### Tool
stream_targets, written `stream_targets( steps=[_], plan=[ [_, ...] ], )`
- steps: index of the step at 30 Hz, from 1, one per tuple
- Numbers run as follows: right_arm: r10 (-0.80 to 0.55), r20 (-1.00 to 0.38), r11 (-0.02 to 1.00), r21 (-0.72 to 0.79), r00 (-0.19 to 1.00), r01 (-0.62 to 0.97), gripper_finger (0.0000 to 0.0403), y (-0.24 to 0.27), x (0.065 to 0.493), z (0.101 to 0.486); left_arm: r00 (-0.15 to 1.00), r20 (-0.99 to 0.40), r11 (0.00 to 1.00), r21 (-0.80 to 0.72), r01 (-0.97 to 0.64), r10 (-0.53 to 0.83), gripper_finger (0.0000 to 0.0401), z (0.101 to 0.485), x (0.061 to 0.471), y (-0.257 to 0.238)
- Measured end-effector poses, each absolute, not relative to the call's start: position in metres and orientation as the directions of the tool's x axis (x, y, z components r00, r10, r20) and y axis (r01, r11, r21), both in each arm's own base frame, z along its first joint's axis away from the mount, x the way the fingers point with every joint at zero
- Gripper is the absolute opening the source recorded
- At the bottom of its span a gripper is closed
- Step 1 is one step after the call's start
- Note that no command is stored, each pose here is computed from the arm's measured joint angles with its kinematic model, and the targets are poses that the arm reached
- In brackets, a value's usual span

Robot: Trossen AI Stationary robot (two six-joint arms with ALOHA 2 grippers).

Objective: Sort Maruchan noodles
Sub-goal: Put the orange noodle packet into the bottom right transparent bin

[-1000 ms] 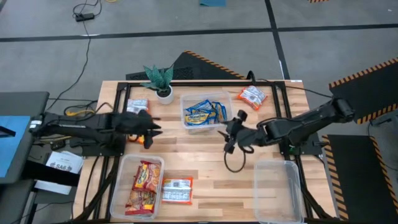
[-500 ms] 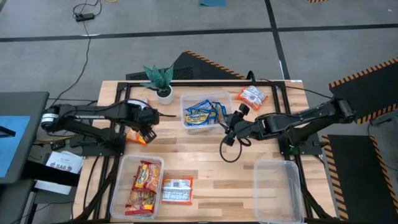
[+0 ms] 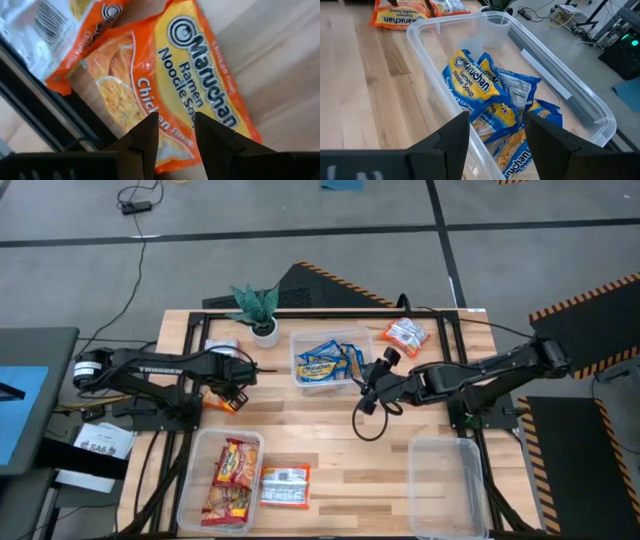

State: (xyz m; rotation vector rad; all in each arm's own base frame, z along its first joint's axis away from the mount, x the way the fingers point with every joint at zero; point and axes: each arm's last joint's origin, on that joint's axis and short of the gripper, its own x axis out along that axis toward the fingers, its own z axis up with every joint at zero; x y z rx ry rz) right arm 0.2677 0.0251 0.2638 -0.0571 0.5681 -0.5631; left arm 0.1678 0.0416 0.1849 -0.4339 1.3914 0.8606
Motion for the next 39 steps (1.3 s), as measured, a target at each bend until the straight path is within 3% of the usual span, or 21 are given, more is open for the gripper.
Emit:
stream_targets(
  steps=[8,19,28,39],
  plan=[
    [-0.52,-0.493,0.848,-0.201,0.697,0.49,0.021,0.025,0.268,0.264,-0.056,-0.954,0.573,0.223,-0.789,0.295,0.0114,0.163,0.16,0.044],
    [-0.52,-0.493,0.848,-0.201,0.697,0.49,0.021,0.025,0.268,0.264,-0.079,-0.918,0.507,0.284,-0.814,0.388,0.0115,0.161,0.158,0.046],
    [-0.519,-0.494,0.849,-0.2,0.698,0.489,0.021,0.025,0.268,0.264,-0.07,-0.929,0.507,0.26,-0.822,0.362,0.0116,0.156,0.16,0.046],
    [-0.518,-0.495,0.847,-0.186,0.697,0.498,0.021,0.025,0.268,0.264,-0.168,-0.915,0.546,0.358,-0.758,0.367,0.0108,0.137,0.169,0.048]
  ],
)
